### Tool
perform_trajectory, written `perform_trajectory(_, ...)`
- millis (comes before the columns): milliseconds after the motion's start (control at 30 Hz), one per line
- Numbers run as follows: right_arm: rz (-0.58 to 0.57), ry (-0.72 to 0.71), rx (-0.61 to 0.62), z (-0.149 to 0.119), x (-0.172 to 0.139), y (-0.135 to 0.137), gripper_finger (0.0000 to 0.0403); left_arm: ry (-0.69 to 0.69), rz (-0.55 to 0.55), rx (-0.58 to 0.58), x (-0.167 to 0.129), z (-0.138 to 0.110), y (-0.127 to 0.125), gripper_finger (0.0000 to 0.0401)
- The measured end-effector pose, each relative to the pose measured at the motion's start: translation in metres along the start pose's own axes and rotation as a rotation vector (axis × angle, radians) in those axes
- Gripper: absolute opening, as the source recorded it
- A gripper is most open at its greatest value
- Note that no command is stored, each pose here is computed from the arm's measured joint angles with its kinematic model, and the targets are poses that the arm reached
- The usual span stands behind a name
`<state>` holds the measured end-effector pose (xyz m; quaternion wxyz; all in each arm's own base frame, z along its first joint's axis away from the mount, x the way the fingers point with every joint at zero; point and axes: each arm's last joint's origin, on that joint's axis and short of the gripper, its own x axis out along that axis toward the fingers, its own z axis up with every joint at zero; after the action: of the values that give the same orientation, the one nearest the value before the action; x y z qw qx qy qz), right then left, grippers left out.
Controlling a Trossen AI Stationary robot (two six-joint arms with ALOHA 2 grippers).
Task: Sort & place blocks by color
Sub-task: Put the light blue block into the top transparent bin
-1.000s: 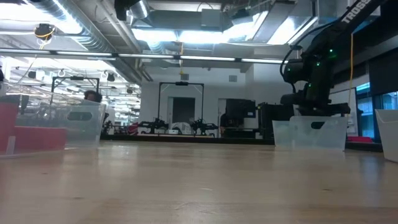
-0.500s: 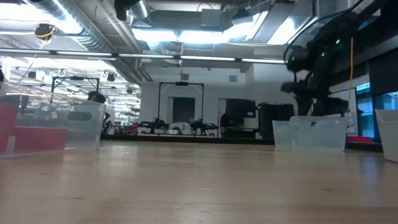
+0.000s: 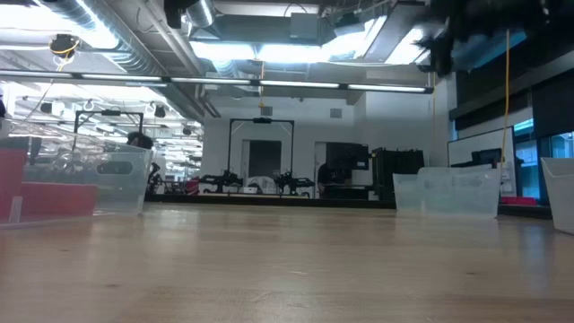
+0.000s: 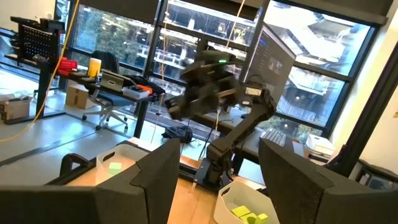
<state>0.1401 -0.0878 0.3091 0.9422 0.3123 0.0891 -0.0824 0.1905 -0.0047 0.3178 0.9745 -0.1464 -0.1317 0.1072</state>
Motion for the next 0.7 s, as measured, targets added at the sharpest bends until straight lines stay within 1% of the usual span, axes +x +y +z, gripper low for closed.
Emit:
perform_trajectory(67,0.165,-0.070,-0.067,-0.002,-0.002,0.020,0.0157,0.004,-0.014,-0.001,0.000,0.000,0.000,0.0210)
perform_trajectory(133,0.288,-0.147,-0.131,-0.004,-0.004,0.034,0.0158,0.008,-0.042,-0.007,0.000,0.000,-0.001,0.0210)
perform_trajectory(233,0.401,-0.249,-0.206,-0.005,-0.007,0.049,0.0158,0.010,-0.051,-0.008,0.000,0.000,-0.002,0.0210)
perform_trajectory(300,0.433,-0.278,-0.266,-0.006,-0.007,0.055,0.0158,0.009,-0.050,-0.009,0.000,0.000,-0.002,0.0210)
perform_trajectory(400,0.451,-0.276,-0.331,-0.009,-0.005,0.059,0.0158,0.010,-0.051,-0.010,0.000,0.000,-0.002,0.0210)
perform_trajectory(500,0.466,-0.260,-0.327,-0.011,-0.002,0.060,0.0158,0.017,-0.074,-0.035,0.000,0.000,-0.002,0.0210)
perform_trajectory(600,0.472,-0.252,-0.333,-0.012,-0.001,0.061,0.0158,0.033,-0.128,-0.064,0.000,-0.001,-0.004,0.0210)
perform_trajectory(700,0.473,-0.251,-0.365,-0.013,0.001,0.062,0.0158,0.050,-0.176,-0.089,0.000,-0.001,-0.005,0.0210)
